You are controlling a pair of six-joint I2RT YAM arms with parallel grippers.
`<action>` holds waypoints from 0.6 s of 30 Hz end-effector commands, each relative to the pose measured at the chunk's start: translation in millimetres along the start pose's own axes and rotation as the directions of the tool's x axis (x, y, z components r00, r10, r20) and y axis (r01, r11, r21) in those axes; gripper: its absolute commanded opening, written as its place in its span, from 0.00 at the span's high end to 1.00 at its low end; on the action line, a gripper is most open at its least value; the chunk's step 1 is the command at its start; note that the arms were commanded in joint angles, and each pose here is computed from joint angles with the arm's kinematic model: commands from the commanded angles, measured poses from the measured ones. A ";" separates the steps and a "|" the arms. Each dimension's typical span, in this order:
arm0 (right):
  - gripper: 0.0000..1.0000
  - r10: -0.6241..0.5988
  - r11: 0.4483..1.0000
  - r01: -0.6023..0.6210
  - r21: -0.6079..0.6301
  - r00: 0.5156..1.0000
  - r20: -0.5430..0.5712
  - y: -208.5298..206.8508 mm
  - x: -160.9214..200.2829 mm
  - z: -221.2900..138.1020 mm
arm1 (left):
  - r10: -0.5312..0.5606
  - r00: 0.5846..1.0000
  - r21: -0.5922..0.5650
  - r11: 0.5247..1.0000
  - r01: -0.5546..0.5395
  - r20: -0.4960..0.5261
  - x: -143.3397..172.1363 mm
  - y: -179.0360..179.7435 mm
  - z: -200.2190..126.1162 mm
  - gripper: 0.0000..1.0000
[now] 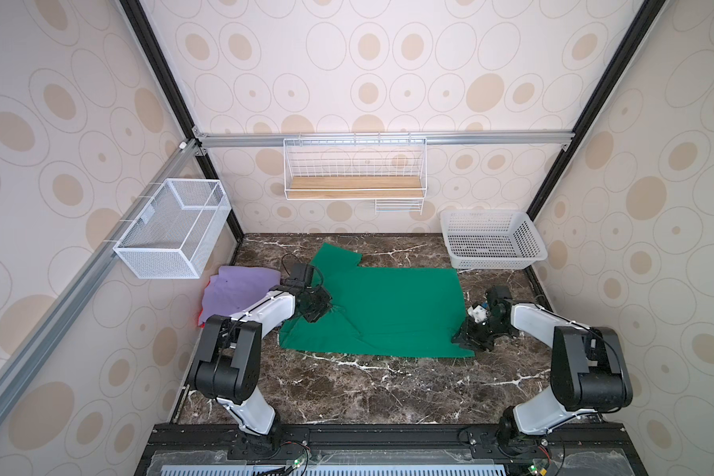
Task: Fold and stack t-shirts
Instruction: Fold the T-shirt.
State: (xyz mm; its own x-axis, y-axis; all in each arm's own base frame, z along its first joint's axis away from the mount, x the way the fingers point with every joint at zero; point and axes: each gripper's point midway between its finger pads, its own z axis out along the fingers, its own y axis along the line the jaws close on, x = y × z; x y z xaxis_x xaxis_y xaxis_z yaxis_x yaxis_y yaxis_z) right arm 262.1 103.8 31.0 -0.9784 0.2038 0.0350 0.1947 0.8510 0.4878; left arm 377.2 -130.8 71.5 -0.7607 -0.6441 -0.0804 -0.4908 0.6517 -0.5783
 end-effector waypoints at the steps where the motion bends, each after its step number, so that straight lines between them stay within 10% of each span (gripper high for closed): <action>1: 0.70 -0.022 1.000 0.022 0.010 1.000 0.003 2.8 -12.5 1.1 | 0.012 1.000 0.015 1.000 -0.012 0.006 -7.3 -6.5 1.5 1.00; 10: 0.83 -0.043 0.998 0.044 -0.042 0.999 0.020 21.7 -33.6 -4.6 | 0.015 1.000 0.017 1.000 -0.015 -0.003 -5.4 -5.5 3.2 1.00; 12: 1.00 -0.062 0.997 0.063 -0.037 0.998 0.033 24.1 -35.1 -12.1 | 0.017 1.000 0.019 1.000 -0.017 -0.007 -5.2 -6.2 3.7 1.00; 18: 1.00 -0.075 0.996 0.078 -0.042 0.996 0.054 27.4 -34.0 -25.1 | 0.016 1.000 0.022 1.000 -0.016 -0.011 -5.5 -6.7 5.2 1.00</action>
State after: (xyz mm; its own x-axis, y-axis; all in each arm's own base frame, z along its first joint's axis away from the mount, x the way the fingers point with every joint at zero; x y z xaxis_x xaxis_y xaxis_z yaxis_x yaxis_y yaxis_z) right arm 300.9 109.1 52.0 -0.9832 0.1791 -0.0360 0.1342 0.8419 0.5227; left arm 377.6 -132.1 66.9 -0.7648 -0.6410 -0.0652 -0.4936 0.6479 -0.5802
